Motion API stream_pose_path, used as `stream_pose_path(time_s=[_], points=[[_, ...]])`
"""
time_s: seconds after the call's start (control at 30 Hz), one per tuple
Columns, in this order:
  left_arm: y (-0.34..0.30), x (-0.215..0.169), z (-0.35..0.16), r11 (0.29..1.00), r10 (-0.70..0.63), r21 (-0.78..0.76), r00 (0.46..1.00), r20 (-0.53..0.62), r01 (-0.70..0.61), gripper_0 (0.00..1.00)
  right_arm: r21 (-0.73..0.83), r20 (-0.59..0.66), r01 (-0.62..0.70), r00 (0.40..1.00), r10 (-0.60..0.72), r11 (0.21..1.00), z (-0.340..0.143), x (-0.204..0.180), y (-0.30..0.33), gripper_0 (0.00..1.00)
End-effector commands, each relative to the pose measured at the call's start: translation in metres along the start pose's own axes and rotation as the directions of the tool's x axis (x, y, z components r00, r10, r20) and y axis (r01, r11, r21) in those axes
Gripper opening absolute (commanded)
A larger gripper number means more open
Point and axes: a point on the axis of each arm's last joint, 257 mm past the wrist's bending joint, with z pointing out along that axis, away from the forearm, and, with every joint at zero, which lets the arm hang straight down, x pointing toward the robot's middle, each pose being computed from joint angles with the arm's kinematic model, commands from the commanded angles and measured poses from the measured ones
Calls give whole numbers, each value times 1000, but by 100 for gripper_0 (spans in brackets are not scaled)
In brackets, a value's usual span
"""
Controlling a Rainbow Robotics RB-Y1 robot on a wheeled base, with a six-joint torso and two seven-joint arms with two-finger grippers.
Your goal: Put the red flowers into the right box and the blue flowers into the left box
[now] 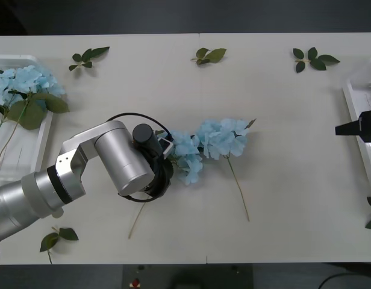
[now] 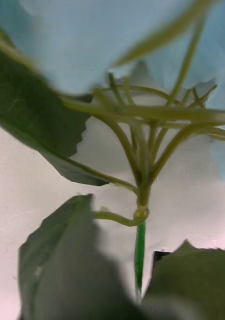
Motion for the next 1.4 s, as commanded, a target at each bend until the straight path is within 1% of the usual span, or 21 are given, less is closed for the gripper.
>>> stream_pose_path(time_s=[0.03,0.2,0.37,0.5,0.67,0.83,1.03,1.3,1.4], points=[[-2,-30,-17,1000,14,-10,998,59,-14,0,1,11,42,999,-42,999,-6,-13,42,86],[1,-39,-27,999,26,-29,996,82,-24,0,32,-15,70,997,-70,997,-2,-2,82,87],[18,-49,-60,997,22,-82,994,104,-14,0,66,-40,94,995,-92,993,5,13,112,87],[30,-52,-90,995,-12,-95,992,123,23,0,132,-48,146,989,-140,981,11,22,122,87],[52,-57,-130,990,-75,-102,981,176,94,0,161,-62,201,979,-193,966,28,29,147,86],[94,-60,-169,980,-123,-126,965,231,155,0,187,-54,247,969,-241,951,55,35,173,86],[147,-60,-204,963,-176,-143,936,306,228,0,196,-43,243,970,-239,950,85,39,194,86],[207,-49,-229,943,-220,-164,912,347,290,0,179,-25,210,978,-209,961,118,34,218,86],[229,-42,-234,935,-238,-169,908,346,310,0,188,-28,238,971,-237,953,125,37,221,86]])
